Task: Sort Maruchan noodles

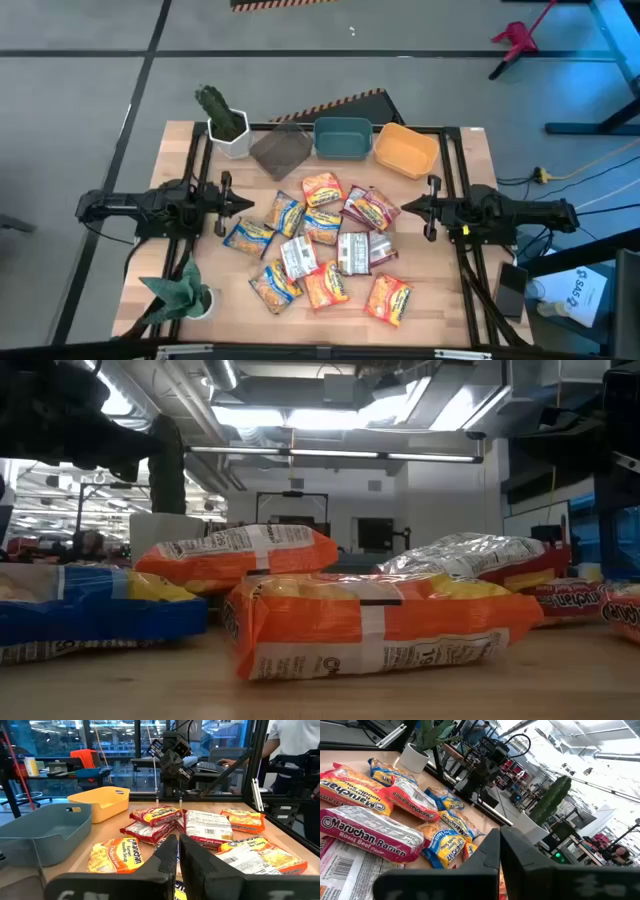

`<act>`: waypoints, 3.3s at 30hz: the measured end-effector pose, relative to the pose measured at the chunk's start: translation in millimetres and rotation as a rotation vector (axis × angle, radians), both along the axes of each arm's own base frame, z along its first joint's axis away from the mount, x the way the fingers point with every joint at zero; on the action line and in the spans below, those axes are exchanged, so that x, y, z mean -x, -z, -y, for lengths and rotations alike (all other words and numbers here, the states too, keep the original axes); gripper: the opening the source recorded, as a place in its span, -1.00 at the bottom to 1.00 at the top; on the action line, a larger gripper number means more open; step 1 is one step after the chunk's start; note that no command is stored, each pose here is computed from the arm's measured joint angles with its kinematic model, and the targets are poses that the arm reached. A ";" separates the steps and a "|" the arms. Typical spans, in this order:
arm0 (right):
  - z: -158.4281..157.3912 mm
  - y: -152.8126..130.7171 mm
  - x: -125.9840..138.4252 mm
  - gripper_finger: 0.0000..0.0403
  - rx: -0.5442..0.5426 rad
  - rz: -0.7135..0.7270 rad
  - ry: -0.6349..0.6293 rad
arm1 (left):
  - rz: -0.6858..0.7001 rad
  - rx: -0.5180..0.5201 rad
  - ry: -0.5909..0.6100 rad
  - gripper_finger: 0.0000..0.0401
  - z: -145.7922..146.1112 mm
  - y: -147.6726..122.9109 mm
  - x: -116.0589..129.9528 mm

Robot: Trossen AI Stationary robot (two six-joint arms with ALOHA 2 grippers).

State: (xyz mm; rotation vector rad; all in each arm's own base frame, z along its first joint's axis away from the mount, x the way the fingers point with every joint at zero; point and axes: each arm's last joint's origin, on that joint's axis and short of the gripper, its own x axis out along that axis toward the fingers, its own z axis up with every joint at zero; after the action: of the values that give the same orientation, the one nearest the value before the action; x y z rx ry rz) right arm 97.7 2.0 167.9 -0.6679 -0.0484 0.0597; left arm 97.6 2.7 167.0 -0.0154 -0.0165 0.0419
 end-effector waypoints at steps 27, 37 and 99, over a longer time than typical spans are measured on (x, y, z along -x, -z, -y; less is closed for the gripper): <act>0.0 0.0 0.0 -1.00 0.000 0.000 0.000 | 0.000 0.000 0.000 -0.94 0.0 0.0 0.0; -0.1 -1.7 0.0 -1.00 -0.050 0.015 -0.004 | 0.000 0.000 0.000 -0.94 0.0 0.1 0.0; 3.5 -58.6 -97.2 0.53 -0.835 -1.145 0.635 | 0.887 0.552 0.049 -0.54 -4.6 -98.0 41.9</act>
State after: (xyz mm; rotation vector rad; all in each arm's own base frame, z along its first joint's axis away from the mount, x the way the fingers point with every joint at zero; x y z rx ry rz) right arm 195.0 -1.5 226.5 0.2779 1.1801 -0.1906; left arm 55.7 7.3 265.0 -0.5864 -0.8920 -0.0138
